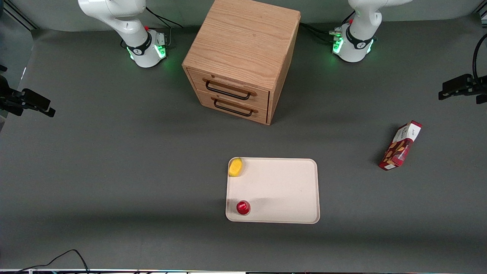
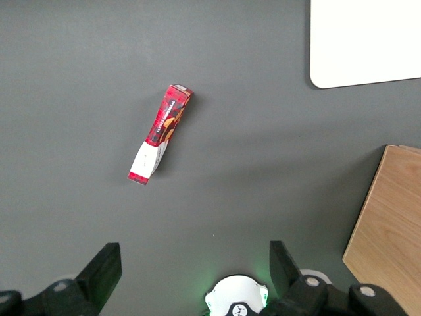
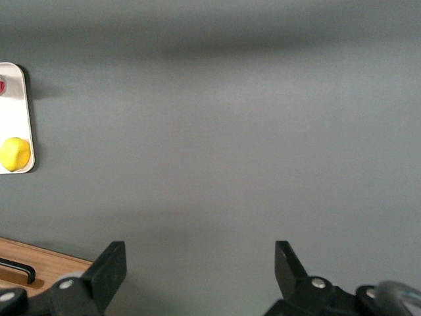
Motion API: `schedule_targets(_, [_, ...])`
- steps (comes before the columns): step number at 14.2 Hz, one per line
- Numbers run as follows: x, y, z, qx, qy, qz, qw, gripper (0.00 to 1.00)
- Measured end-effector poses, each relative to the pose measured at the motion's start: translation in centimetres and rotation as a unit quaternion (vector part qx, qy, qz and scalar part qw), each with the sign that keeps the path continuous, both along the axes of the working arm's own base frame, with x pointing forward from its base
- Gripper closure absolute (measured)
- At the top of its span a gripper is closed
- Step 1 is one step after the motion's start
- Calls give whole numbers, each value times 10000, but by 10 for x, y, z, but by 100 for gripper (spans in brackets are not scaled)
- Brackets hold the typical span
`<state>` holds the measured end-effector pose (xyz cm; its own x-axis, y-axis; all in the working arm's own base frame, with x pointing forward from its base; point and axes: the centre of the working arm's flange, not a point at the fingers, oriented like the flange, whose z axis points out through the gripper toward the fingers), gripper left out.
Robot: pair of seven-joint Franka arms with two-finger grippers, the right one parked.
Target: Place red cookie box on tray
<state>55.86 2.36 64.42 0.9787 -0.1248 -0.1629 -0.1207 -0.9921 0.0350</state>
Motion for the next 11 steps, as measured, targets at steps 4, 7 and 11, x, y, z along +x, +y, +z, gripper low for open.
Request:
schedule_targets(4, [-1,2,0,14,11,34,10000,0])
schedule_targets(7, [3,19,-17,-9,144,-186,9997,0])
schedule_targets(11, [21,79,-119,-203,175,-1124,9933,0])
